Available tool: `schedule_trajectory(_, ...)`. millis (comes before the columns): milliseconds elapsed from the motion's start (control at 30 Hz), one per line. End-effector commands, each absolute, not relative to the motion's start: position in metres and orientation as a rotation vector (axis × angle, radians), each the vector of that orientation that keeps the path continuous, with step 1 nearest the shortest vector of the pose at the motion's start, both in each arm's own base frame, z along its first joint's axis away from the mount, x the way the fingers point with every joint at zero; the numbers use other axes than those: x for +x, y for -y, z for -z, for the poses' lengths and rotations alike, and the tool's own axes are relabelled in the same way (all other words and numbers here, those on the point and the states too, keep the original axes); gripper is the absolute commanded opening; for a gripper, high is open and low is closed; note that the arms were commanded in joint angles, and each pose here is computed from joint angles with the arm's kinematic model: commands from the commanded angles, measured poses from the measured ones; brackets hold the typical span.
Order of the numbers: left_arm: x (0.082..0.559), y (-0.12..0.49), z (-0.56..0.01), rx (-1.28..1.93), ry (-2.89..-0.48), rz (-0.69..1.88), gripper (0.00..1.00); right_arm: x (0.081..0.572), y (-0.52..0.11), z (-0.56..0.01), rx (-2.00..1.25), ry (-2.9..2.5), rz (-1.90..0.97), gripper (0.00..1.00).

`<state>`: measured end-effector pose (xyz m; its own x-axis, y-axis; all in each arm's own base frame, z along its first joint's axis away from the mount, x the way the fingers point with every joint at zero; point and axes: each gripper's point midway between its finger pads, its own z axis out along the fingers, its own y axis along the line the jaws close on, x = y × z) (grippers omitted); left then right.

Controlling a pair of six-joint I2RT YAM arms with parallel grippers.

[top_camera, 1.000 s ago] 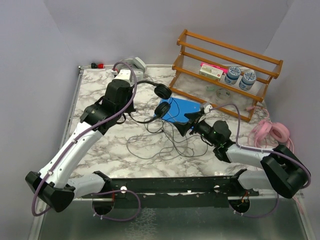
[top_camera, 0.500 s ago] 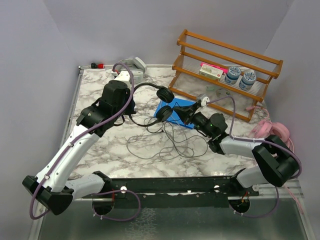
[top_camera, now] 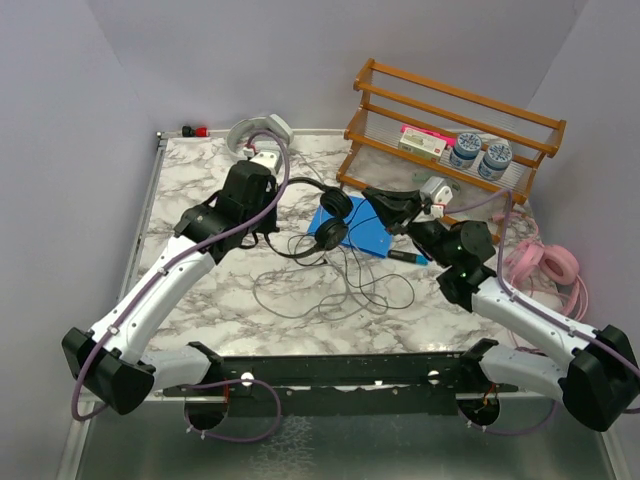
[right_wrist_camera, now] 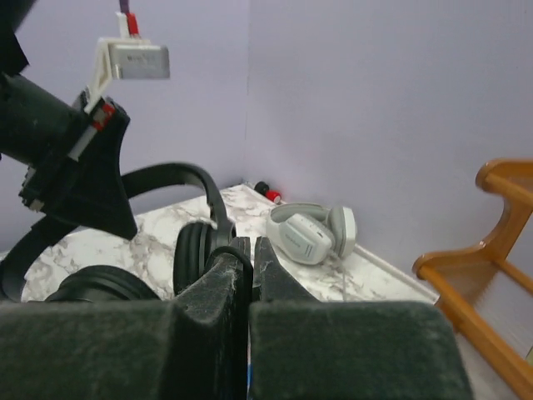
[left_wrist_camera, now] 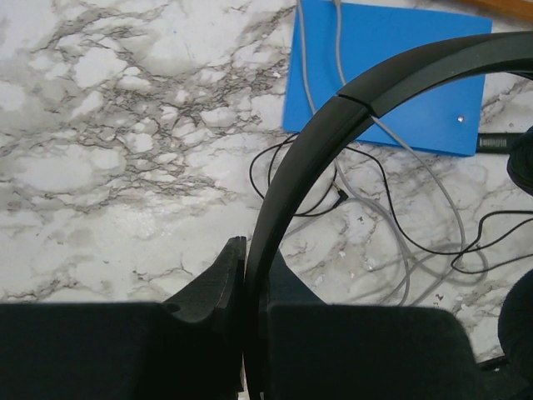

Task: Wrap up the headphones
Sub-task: Wrap the headphones cable around the headphones.

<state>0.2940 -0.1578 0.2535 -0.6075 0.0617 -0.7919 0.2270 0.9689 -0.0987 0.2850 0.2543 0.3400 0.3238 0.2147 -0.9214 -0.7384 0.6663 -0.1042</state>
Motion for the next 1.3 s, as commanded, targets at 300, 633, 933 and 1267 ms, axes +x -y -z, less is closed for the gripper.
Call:
schedule_trajectory(300,0.280,0.204,-0.252,0.506,-2.222,0.490,0.00,0.294,-0.294,-0.366,-0.889,-1.005,-0.621,0.10)
schedule_trajectory(633,0.264,0.218,-0.273,0.626,-2.139,0.612,0.00,0.340,-0.288,-0.336,-0.812,-1.206,-0.498,0.14)
schedule_trajectory(933,0.257,0.226,-0.289,0.628,-2.106,0.697,0.00,0.356,-0.278,-0.314,-0.671,-1.253,-0.701,0.26)
schedule_trajectory(1267,0.242,0.245,-0.316,0.582,-2.074,0.896,0.00,0.334,-0.293,-0.287,-0.707,-1.166,-1.067,0.27)
